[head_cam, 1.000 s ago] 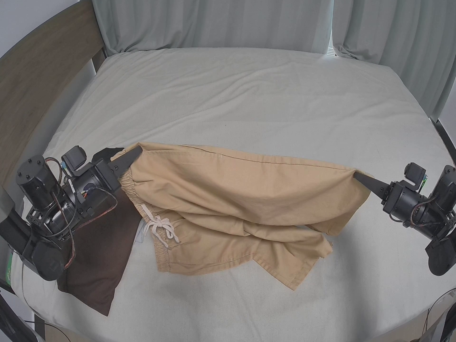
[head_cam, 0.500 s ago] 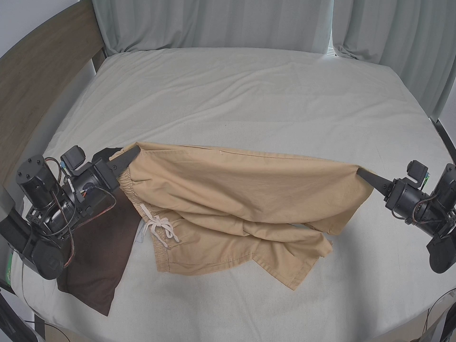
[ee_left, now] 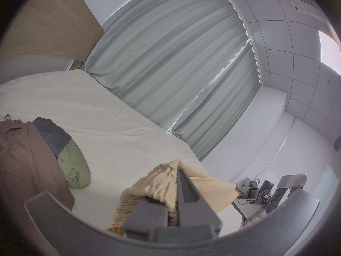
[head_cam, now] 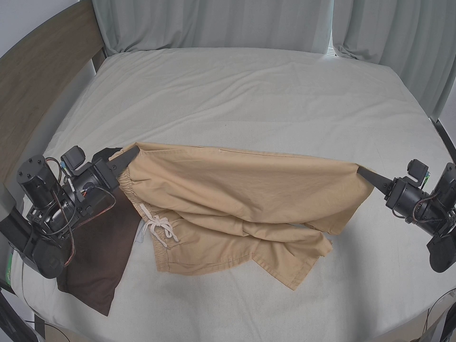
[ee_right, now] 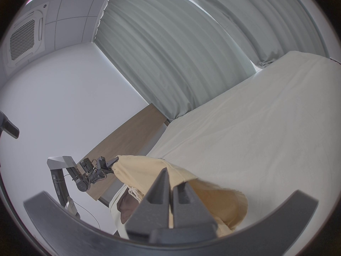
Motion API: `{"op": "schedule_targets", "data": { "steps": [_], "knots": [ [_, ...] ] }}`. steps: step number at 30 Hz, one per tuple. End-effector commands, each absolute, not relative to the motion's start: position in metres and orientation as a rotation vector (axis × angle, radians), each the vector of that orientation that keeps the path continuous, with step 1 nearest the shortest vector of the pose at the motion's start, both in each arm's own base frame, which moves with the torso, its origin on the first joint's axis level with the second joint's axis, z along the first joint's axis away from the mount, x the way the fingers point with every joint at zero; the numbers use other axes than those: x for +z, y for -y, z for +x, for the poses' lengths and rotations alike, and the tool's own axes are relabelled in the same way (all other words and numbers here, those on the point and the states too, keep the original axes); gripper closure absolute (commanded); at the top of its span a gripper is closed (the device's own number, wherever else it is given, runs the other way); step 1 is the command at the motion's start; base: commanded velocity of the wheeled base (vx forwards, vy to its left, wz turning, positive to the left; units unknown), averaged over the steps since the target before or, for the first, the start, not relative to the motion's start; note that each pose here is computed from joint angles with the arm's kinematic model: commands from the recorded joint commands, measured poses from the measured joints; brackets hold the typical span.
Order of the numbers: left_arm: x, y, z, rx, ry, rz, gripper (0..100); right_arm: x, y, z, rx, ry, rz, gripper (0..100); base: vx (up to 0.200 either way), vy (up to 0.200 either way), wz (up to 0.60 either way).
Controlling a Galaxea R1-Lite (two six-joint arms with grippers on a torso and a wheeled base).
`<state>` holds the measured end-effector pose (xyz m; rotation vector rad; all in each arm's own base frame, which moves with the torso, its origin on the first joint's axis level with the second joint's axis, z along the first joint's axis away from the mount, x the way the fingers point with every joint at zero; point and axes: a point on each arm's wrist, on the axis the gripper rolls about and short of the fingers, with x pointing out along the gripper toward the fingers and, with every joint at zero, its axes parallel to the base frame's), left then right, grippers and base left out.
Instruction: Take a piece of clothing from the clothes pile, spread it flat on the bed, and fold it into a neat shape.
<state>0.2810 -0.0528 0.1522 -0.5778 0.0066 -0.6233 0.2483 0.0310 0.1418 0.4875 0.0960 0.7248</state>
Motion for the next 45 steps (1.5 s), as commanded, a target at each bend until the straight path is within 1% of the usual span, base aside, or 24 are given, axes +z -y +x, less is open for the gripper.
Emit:
{"op": "schedule_targets", "data": {
  "steps": [1, 13, 18, 24, 35, 45],
  "knots": [
    [0.151, 0.053, 0.283, -0.62, -0.008, -0.579, 100, 0.143, -0.033, 0.25, 0.735, -0.09, 0.481, 100, 0.0, 0.0, 0.0],
    [0.149, 0.054, 0.288, -0.615, -0.009, -0.579, 100, 0.167, -0.034, 0.269, 0.756, 0.024, 0.448, 100, 0.0, 0.0, 0.0],
    [0.144, 0.055, 0.293, -0.61, -0.022, -0.58, 100, 0.169, -0.034, 0.271, 0.762, 0.035, 0.443, 100, 0.0, 0.0, 0.0],
    [0.144, 0.054, 0.295, -0.607, -0.02, -0.582, 100, 0.167, -0.034, 0.275, 0.76, 0.028, 0.445, 100, 0.0, 0.0, 0.0],
    [0.138, 0.057, 0.312, -0.572, -0.009, -0.591, 100, 0.16, -0.035, 0.297, 0.757, 0.026, 0.447, 100, 0.0, 0.0, 0.0],
    [0.128, 0.06, 0.339, -0.538, 0.012, -0.598, 100, 0.152, -0.034, 0.33, 0.748, 0.041, 0.443, 100, 0.0, 0.0, 0.0]
  ]
}}
